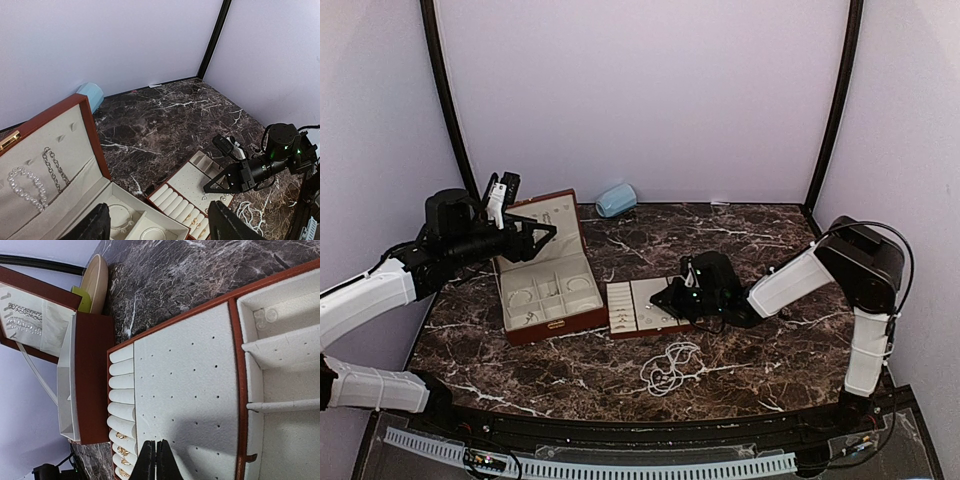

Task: Organize the mixed jewelry
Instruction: Insert the earring into the earring holder.

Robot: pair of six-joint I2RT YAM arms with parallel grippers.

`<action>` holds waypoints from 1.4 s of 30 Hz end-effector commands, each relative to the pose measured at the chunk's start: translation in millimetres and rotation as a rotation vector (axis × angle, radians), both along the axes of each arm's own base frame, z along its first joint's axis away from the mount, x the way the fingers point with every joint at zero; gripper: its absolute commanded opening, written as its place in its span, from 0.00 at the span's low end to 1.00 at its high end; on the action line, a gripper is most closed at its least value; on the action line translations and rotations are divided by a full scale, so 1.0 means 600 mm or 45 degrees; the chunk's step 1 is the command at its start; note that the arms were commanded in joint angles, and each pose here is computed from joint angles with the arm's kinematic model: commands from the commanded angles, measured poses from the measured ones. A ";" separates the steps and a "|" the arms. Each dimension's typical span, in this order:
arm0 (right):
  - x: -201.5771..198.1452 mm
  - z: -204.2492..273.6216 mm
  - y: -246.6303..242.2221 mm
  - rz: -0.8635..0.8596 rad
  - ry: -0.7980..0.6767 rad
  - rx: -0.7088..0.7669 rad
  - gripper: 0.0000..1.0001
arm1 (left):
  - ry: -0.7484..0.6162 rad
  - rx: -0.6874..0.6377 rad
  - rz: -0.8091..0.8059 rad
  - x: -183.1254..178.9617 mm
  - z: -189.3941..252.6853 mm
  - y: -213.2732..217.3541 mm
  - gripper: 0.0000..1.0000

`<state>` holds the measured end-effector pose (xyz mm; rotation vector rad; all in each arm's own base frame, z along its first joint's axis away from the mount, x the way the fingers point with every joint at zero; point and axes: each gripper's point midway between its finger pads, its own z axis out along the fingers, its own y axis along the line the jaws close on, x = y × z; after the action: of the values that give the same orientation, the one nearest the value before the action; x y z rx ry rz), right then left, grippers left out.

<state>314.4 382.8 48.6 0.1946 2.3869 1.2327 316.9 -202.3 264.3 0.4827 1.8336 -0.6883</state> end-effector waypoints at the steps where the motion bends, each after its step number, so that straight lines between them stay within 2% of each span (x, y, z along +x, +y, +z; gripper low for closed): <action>1: -0.007 -0.014 -0.021 -0.007 0.002 -0.081 0.03 | -0.057 -0.009 -0.003 -0.003 0.028 0.003 0.70; 26: -0.003 -0.001 -0.021 0.050 -0.108 -0.310 0.11 | -0.075 -0.018 0.001 -0.008 0.037 0.006 0.70; 36: 0.020 0.042 -0.049 -0.005 -0.224 -0.468 0.20 | -0.089 -0.021 0.006 -0.012 0.043 0.009 0.70; 42: 0.012 0.062 -0.022 0.135 -0.289 -0.482 0.19 | -0.091 -0.021 0.011 -0.012 0.044 0.011 0.70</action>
<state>321.6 356.4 63.4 -0.0519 2.4363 0.7725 311.8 -199.5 276.9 0.4796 1.7971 -0.6873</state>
